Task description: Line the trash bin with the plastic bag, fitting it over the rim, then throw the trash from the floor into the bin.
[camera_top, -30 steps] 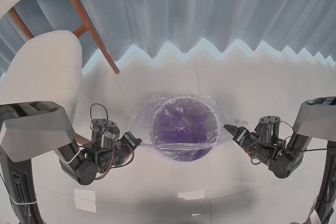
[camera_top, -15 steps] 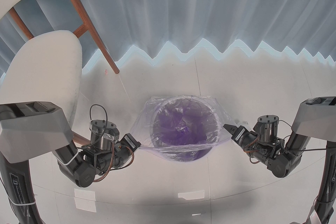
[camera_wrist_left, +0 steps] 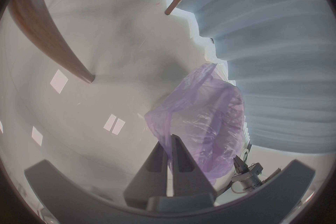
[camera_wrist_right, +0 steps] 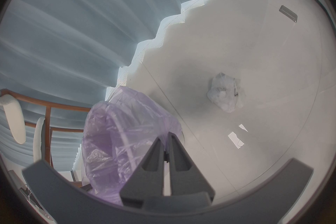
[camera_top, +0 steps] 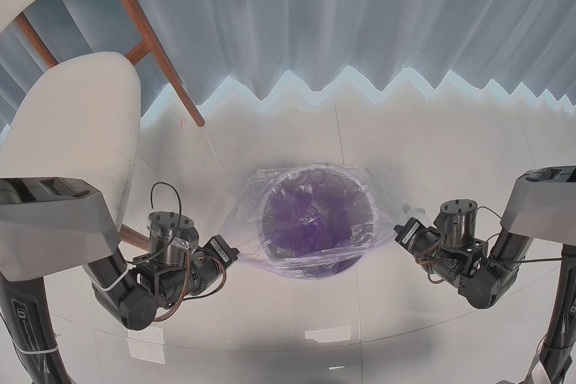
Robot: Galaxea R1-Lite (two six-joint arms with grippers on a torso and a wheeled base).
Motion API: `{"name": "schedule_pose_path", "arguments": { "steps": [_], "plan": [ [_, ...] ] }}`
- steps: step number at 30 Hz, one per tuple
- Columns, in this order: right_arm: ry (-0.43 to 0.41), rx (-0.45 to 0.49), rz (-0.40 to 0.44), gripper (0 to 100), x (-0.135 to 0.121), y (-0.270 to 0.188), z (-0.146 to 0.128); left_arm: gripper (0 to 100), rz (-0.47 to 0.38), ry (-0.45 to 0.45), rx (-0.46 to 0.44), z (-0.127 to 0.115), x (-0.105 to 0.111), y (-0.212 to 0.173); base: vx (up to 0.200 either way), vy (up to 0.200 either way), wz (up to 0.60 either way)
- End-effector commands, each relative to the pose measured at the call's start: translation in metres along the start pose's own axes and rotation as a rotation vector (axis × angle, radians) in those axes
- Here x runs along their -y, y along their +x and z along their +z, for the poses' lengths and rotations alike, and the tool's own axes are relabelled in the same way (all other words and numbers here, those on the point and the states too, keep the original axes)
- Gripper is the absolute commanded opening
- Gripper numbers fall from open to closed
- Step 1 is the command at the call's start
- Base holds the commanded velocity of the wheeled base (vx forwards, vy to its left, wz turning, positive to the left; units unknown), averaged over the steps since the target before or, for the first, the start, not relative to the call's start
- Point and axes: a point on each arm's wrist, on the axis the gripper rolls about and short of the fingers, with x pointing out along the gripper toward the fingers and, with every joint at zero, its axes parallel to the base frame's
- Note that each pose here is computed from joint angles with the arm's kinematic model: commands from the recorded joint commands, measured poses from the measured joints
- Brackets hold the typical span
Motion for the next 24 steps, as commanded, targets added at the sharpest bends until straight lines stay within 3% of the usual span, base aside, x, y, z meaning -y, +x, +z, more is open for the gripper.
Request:
{"name": "schedule_pose_path", "arguments": {
  "steps": [1,10,24],
  "plan": [
    [-0.026,-0.034,0.013,0,-0.005,-0.013,-0.009,0,-0.017,0.067,-0.017,-0.010,-0.002,-0.010,0.000,0.000,0.00],
    [-0.071,-0.111,0.016,0,-0.008,-0.023,-0.033,0,-0.020,0.249,-0.078,-0.041,-0.017,-0.013,0.000,0.000,0.00],
    [-0.123,-0.173,-0.022,0,0.002,-0.019,-0.051,0,0.013,0.417,-0.099,-0.047,-0.034,-0.004,0.000,0.000,0.00]
  ]
}}
